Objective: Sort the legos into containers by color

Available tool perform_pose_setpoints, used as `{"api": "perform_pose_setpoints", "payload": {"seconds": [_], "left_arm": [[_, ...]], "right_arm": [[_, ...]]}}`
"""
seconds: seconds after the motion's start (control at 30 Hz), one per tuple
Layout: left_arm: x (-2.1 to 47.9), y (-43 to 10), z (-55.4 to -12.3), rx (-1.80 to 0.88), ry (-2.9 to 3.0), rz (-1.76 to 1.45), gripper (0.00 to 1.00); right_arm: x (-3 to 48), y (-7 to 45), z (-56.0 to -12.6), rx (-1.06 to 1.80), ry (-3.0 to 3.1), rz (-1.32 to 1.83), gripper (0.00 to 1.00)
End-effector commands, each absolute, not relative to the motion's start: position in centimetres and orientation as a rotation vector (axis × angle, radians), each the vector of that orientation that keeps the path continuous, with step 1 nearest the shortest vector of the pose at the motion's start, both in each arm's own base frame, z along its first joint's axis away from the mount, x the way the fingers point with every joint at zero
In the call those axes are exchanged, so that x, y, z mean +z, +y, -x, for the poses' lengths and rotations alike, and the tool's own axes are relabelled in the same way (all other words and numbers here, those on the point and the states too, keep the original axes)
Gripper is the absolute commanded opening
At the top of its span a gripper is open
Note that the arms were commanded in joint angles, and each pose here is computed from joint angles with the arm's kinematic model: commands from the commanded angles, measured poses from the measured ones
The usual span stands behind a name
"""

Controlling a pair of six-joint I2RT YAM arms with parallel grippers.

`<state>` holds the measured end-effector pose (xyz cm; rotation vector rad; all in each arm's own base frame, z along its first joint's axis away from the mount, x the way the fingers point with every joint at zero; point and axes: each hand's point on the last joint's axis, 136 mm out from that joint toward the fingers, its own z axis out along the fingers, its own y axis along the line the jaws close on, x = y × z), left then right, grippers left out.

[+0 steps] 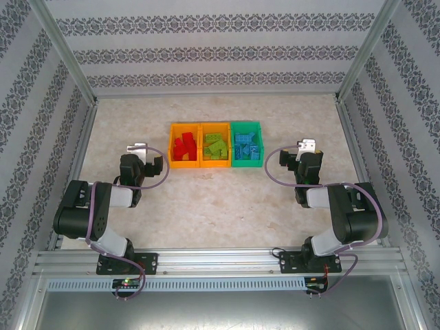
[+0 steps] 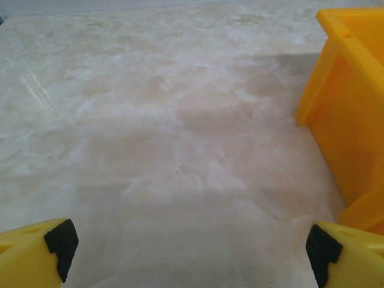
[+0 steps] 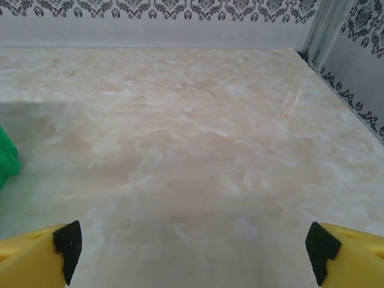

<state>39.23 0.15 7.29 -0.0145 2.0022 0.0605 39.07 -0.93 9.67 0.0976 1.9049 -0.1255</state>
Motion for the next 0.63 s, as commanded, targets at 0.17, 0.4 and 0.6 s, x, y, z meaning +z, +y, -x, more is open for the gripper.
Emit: {"api": "perform_pose_setpoints", "payload": {"seconds": [0.17, 0.4, 0.6], "left_arm": [[8.35, 0.54, -39.86, 0.058, 1.968, 0.017, 1.0], [8.31, 0.52, -39.86, 0.057, 1.97, 0.016, 1.0], [8.31, 0.52, -39.85, 0.057, 1.97, 0.016, 1.0]], "right_arm": [[10.78, -1.11, -39.42, -0.104, 1.863, -0.115, 0.98], [10.69, -1.03, -39.52, -0.101, 1.867, -0.111, 0.98], [10.78, -1.02, -39.39, -0.104, 1.862, -0.109, 0.98]]}}
